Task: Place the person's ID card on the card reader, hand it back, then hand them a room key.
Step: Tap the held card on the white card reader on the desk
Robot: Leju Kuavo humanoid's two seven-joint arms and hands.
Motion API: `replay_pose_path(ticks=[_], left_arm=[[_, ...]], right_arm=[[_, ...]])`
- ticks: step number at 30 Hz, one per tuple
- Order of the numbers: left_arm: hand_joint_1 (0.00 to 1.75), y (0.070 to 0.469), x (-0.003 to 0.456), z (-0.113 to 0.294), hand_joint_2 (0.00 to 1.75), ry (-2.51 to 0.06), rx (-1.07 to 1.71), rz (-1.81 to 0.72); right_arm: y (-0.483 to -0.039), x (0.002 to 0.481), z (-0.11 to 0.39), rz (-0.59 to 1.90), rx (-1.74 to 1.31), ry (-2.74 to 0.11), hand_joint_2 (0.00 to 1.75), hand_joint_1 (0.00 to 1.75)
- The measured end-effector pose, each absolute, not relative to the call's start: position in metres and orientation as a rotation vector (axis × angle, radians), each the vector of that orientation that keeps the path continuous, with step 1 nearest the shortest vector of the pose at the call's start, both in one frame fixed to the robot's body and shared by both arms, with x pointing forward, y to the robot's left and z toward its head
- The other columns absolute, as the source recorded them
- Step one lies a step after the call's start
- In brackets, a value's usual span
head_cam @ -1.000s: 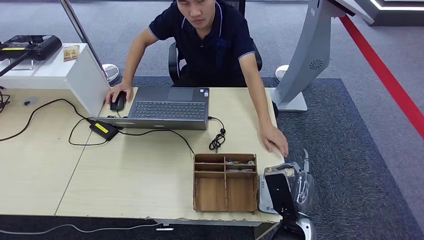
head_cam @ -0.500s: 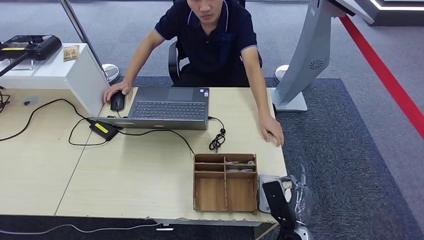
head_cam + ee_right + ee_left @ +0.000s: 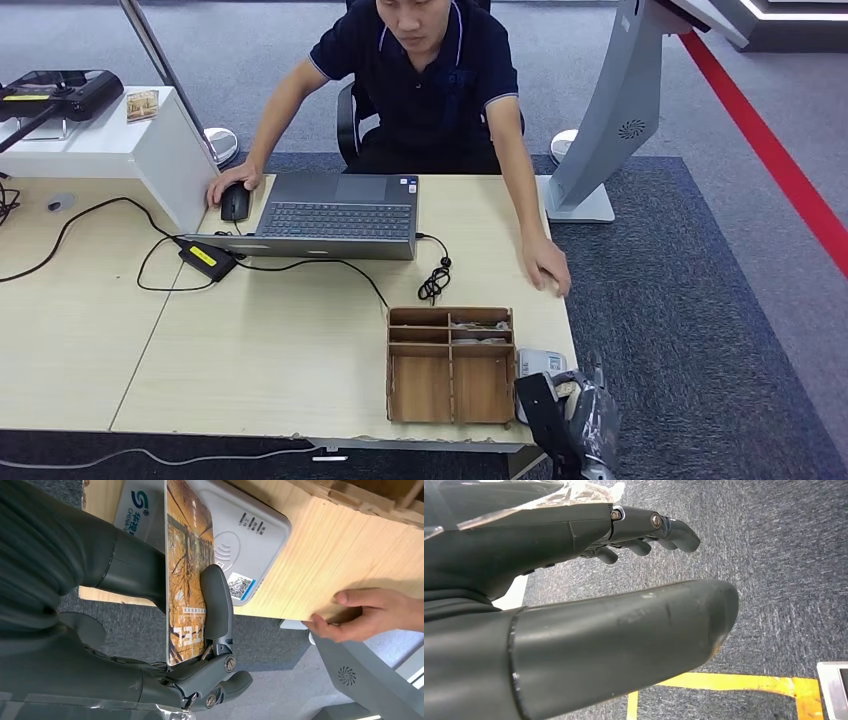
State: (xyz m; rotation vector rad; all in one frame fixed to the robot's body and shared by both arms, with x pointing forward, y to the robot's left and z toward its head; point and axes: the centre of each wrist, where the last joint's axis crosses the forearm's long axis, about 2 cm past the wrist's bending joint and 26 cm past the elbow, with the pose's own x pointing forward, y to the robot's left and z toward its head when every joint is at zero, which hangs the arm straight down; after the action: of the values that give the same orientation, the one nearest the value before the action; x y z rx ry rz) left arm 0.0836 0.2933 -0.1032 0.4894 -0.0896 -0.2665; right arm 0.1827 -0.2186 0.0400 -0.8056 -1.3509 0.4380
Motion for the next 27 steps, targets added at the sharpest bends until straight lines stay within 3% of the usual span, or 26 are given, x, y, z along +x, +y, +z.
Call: replay_pose_path(ticks=[27], left_arm=[[0.0,0.2928,0.0837,-0.1032,0.0,-0.076,0.491,-0.261]], right_arm=[[-0.2124,0.1826,0.0401,0.544,-0.834,-1.435,1.75,1.75]])
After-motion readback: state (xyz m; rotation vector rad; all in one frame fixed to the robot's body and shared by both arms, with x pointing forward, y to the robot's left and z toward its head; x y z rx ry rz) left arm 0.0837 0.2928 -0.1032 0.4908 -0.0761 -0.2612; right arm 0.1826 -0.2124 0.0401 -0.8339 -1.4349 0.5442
